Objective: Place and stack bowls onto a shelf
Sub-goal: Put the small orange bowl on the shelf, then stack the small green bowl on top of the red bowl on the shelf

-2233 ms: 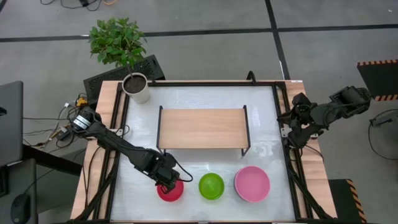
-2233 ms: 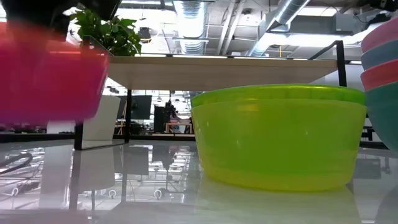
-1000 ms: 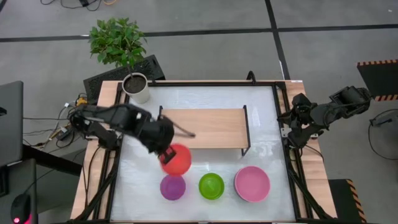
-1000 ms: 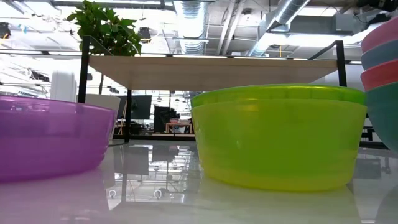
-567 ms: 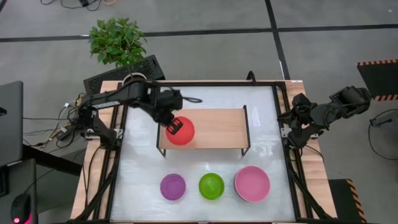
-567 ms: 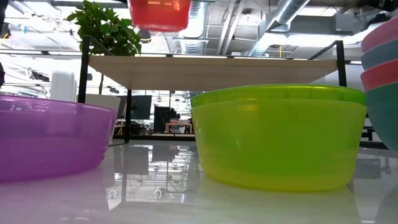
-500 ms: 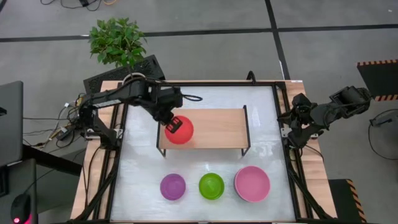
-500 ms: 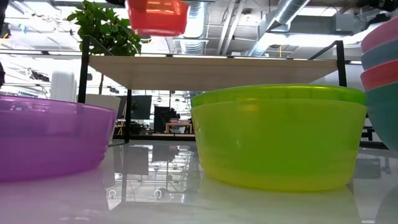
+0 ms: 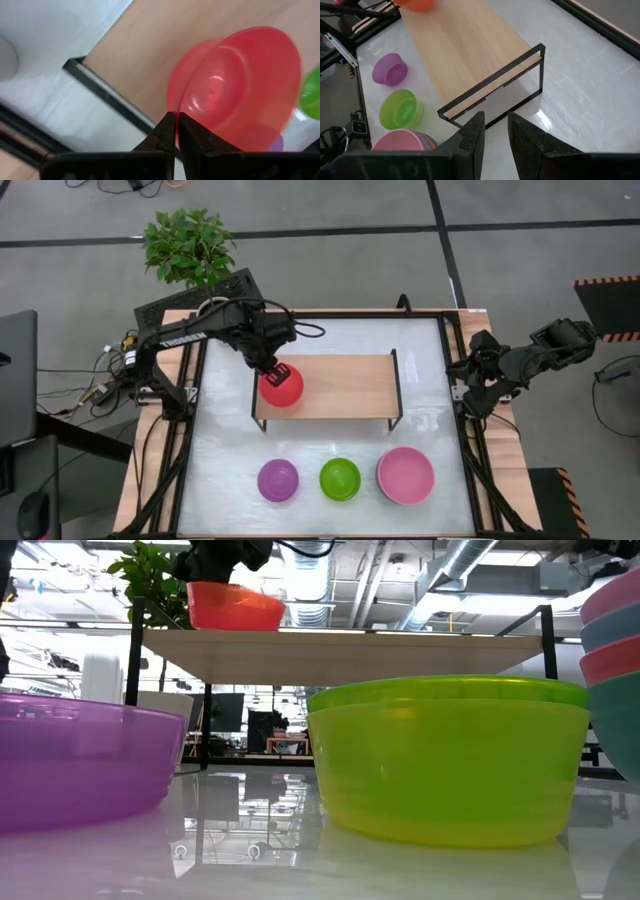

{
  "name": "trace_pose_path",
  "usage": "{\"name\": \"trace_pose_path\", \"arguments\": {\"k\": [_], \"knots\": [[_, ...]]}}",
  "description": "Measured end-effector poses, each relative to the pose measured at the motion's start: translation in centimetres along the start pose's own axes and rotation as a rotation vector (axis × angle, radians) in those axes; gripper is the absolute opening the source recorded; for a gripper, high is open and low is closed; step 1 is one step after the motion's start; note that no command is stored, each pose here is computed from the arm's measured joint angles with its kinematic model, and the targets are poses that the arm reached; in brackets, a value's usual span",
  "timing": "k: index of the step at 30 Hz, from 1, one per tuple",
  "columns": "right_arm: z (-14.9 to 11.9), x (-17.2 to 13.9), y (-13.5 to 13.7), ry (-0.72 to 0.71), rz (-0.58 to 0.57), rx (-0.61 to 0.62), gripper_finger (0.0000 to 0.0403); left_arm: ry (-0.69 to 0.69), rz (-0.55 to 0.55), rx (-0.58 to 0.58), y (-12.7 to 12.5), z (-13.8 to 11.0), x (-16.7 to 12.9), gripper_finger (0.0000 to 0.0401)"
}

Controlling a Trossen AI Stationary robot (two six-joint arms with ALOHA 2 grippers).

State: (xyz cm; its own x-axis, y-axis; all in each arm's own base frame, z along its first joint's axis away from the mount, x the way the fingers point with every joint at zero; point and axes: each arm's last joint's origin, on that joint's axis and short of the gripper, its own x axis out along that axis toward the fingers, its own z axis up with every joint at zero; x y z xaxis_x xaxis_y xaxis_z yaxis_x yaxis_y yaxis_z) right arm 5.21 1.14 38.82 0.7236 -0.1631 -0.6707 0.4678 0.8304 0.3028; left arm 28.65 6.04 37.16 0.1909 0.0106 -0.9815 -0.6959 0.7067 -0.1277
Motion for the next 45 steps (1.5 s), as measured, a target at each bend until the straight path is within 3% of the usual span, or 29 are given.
{"name": "trace_pose_path", "arguments": {"k": [13, 23, 30, 33, 37, 45], "knots": [[-0.1, 0.0, -0.1, 0.008, -0.011, -0.008, 0.0113, -0.039, -0.005, 0.04, 0.0, 0.4, 0.0, 0.0], [-0.1, 0.0, -0.1, 0.01, -0.013, -0.009, 0.0113, 0.004, 0.02, 0.039, 0.2, 0.5, 2.4, 0.0], [-0.1, 0.0, -0.1, 0.011, -0.013, -0.009, 0.0113, -0.038, 0.12, 0.04, 0.6, 0.4, 2.3, 0.0], [-0.1, 0.0, -0.1, 0.011, -0.013, -0.009, 0.0113, -0.051, 0.109, 0.037, 0.6, 0.5, 2.2, 0.0004], [-0.1, 0.0, -0.1, 0.011, -0.012, -0.009, 0.0113, -0.049, 0.106, 0.043, 0.5, 0.5, 2.2, 0.0032], [-0.1, 0.0, -0.1, 0.011, -0.012, -0.009, 0.0113, -0.032, 0.105, 0.064, 0.6, 0.3, 1.8, 0.0138]]}}
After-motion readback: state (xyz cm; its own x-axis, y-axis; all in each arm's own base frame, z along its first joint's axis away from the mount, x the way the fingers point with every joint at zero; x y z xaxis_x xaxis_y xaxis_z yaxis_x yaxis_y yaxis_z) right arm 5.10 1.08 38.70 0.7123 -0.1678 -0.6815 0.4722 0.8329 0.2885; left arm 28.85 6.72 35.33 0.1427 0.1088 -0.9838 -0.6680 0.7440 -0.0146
